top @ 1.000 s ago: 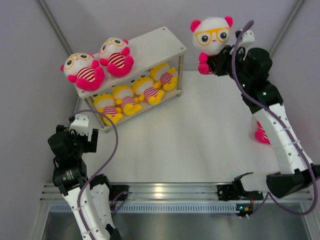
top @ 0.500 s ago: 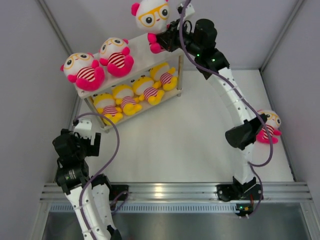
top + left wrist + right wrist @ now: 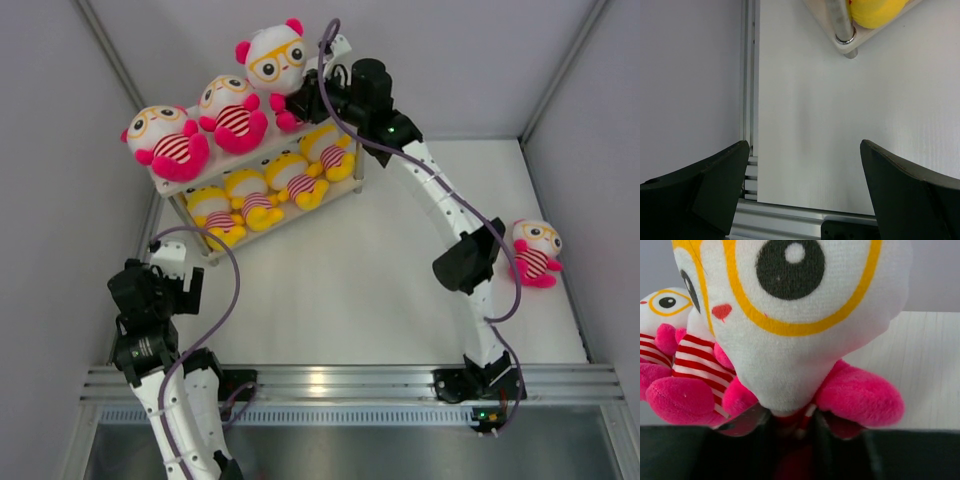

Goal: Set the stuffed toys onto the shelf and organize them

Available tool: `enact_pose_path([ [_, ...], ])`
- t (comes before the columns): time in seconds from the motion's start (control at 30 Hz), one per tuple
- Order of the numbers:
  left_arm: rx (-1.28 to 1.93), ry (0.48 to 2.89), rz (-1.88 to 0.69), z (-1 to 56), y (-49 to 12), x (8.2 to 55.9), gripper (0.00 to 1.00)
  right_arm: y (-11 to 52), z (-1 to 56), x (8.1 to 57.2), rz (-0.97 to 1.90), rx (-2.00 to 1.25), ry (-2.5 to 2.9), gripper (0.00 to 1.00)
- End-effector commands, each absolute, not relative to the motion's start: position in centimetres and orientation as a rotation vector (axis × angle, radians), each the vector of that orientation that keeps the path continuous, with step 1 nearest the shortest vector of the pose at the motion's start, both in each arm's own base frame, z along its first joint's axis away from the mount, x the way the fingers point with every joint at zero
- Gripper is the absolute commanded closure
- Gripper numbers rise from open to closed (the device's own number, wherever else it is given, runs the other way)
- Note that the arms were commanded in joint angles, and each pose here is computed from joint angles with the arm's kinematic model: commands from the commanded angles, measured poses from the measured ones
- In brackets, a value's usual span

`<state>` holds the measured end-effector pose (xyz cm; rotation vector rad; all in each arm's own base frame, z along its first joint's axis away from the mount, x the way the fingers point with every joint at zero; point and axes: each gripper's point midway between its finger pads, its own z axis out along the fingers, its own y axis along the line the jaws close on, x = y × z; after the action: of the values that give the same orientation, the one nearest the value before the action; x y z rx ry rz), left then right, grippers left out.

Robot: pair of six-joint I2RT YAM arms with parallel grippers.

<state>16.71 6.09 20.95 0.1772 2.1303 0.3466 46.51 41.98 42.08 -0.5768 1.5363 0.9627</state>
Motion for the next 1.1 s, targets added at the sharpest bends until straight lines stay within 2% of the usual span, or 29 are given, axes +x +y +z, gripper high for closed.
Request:
enact_pose_path([
  [0.0, 0.203, 2.111, 0.352, 21.2, 6.0, 17.0, 0.01, 41.3, 48.0, 44.5, 0.971, -0.535, 1.392, 0.68],
  [0.07, 0.202, 2.113, 0.360, 21.2, 6.1, 17.0, 0.01, 41.1, 48.0, 44.8, 0.967, -0.499, 1.395, 0.53],
  [0.17, 0.201, 2.112, 0.367, 21.2, 6.2, 16.9, 0.01, 41.0, 48.8, 44.3, 0.995, -0.493, 1.385, 0.40],
  [0.4, 0.209, 2.108, 0.365, 21.3, 6.1, 17.0, 0.01, 39.8, 51.8, 43.5, 0.977, -0.469, 1.309, 0.26],
  [0.8, 0.213, 2.116, 0.373, 21.1, 6.2, 16.9, 0.01, 38.9, 53.7, 43.0, 0.994, -0.424, 1.269, 0.22],
  [0.97, 0.212, 2.113, 0.380, 21.2, 6.3, 16.9, 0.01, 39.1, 51.2, 44.5, 0.990, -0.407, 1.335, 0.22],
  [1.07, 0.218, 2.121, 0.383, 21.0, 6.4, 16.9, 0.01, 38.6, 51.8, 44.3, 0.985, -0.412, 1.324, 0.23],
])
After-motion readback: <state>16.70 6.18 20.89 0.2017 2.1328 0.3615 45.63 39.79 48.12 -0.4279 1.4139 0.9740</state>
